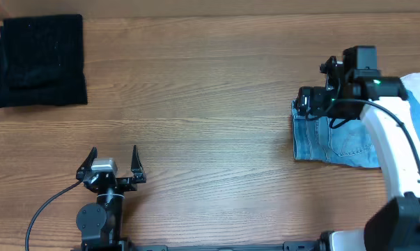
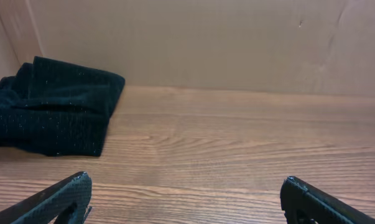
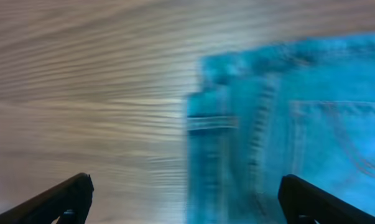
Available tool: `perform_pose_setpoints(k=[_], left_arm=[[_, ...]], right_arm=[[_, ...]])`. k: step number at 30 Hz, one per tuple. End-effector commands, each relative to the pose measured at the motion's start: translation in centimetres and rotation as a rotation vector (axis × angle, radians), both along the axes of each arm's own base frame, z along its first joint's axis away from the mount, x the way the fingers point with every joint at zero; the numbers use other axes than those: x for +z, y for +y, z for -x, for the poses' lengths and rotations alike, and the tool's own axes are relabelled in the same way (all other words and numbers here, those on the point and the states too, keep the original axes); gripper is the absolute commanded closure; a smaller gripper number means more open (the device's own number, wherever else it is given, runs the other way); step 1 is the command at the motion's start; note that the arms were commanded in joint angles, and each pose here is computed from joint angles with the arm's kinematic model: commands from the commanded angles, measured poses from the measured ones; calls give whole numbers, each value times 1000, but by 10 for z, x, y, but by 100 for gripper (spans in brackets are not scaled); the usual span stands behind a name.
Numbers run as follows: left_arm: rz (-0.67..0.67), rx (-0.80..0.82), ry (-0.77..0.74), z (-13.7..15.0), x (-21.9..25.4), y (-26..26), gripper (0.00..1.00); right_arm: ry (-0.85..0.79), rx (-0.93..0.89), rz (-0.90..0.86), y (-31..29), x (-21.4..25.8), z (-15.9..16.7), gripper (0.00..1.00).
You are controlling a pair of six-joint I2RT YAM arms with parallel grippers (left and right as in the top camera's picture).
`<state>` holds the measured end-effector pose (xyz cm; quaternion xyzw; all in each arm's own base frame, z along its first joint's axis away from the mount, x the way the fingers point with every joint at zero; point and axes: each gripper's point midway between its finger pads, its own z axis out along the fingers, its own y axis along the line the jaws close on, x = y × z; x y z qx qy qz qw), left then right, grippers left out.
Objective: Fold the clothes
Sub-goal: 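Lower the right gripper and grasp the jeans waistband near the belt loop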
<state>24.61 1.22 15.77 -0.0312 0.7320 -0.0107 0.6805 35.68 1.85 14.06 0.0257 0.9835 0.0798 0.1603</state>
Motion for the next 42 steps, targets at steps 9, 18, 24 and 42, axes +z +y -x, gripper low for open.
perform_pose_setpoints(k=[9,18,24,42], left_arm=[[7,6,-4,0,0,2,0],[7,6,-4,0,0,2,0],[7,6,-4,0,0,2,0],[7,6,-4,0,0,2,0]], right_arm=[[8,-79,416,41,-18,5,0],[233,-123,440,37,-66,37,0],[242,-118,475,31,-80,42,0],[182,-88,479,18,-122,39,0]])
